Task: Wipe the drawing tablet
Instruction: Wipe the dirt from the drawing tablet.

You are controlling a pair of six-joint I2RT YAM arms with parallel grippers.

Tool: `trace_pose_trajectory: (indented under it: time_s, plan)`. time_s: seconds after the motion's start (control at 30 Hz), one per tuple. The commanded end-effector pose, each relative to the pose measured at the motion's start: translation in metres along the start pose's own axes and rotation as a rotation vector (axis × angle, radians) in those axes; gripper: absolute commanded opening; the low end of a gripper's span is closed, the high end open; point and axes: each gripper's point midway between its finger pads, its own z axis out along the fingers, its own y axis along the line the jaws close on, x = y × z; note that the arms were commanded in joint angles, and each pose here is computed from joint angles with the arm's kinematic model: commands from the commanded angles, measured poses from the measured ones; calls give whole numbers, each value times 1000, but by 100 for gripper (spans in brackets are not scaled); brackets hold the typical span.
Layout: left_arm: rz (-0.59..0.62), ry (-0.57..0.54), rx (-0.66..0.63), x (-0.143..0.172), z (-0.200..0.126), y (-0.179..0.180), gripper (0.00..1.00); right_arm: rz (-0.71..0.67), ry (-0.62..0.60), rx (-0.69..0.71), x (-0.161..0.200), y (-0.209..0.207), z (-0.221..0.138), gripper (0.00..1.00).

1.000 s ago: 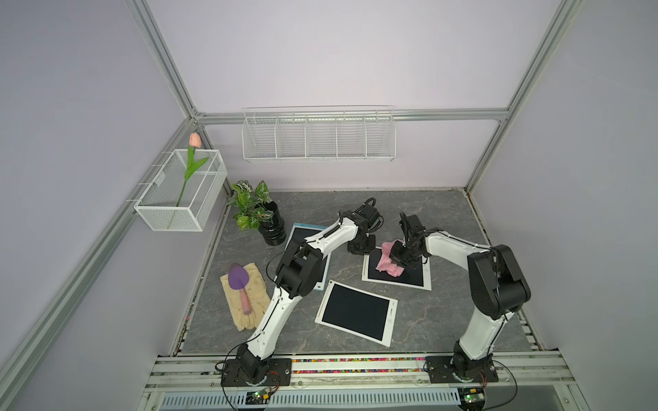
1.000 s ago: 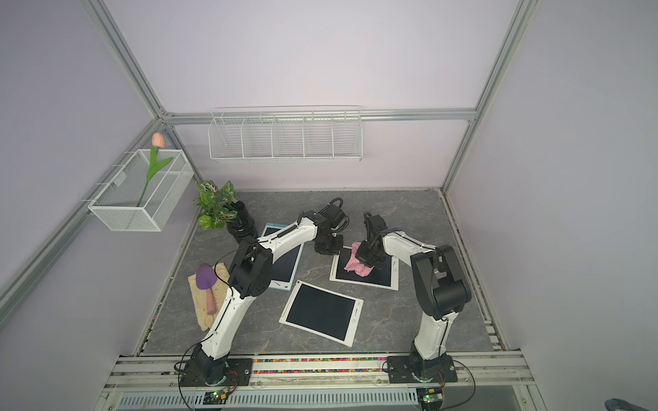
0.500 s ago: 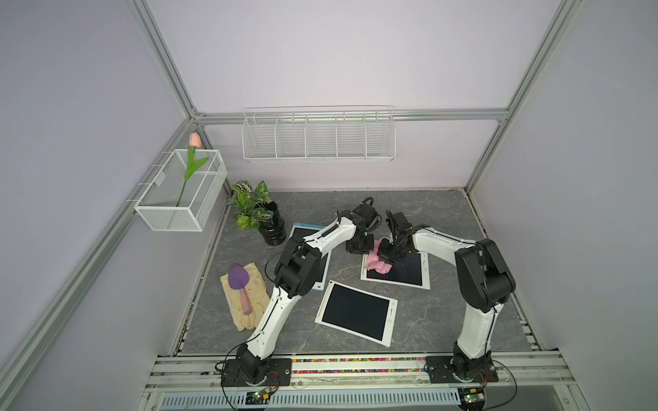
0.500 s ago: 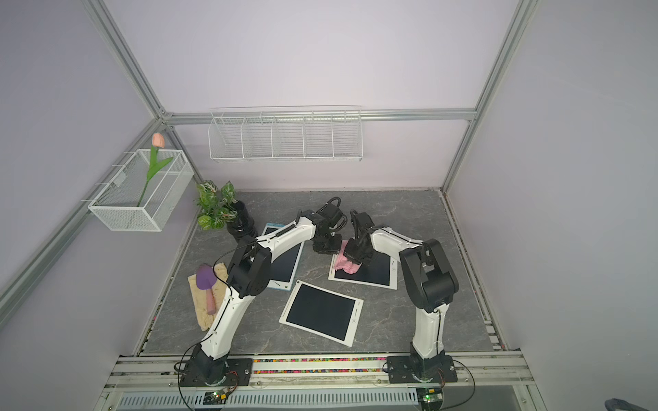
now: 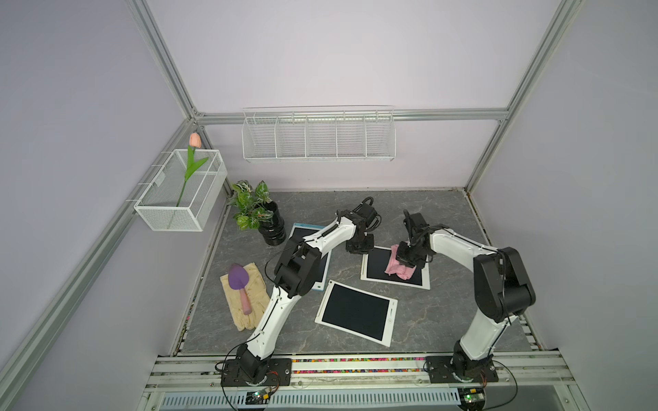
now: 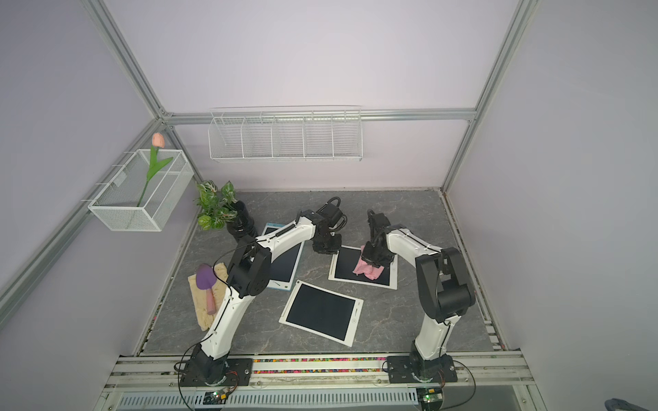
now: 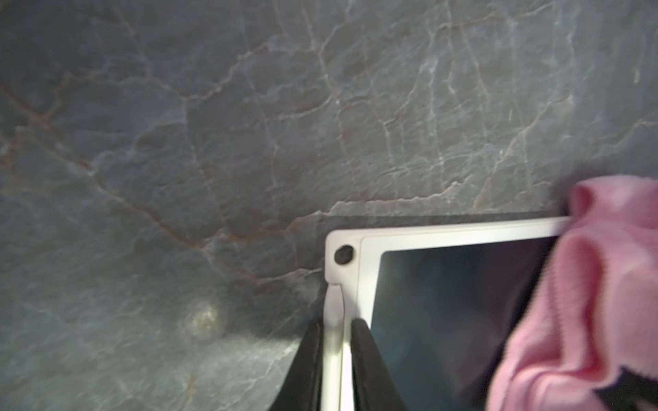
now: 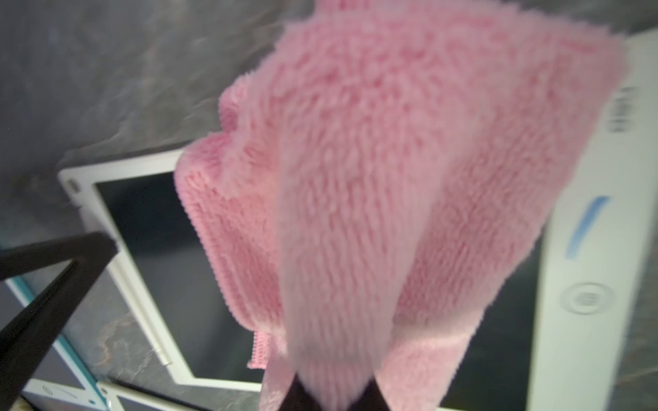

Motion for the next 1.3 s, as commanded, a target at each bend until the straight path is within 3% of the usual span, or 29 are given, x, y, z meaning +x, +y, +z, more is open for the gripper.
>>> trace_pose_trajectory:
  time_s: [0.0, 0.13, 0.37, 0.47, 0.8, 1.27]
  plan:
    - [-20, 102, -78, 27, 27, 23, 18, -85, 29, -42, 16, 41, 3, 7]
    - [-23, 102, -76, 27, 26, 23, 18, -39, 51, -74, 30, 44, 8, 7]
    - [-20, 98, -73, 26, 26, 22, 18, 31, 39, 6, 35, -21, -7, 7]
    - [-20, 98, -76, 26, 26, 22, 18, 6, 36, 34, 45, -31, -11, 7]
    - [-22, 99, -82, 27, 26, 24, 18, -130, 104, -21, 83, 50, 15, 7]
    - [-27, 100, -89, 26, 28, 28, 18, 162, 81, 143, 64, -132, -29, 7]
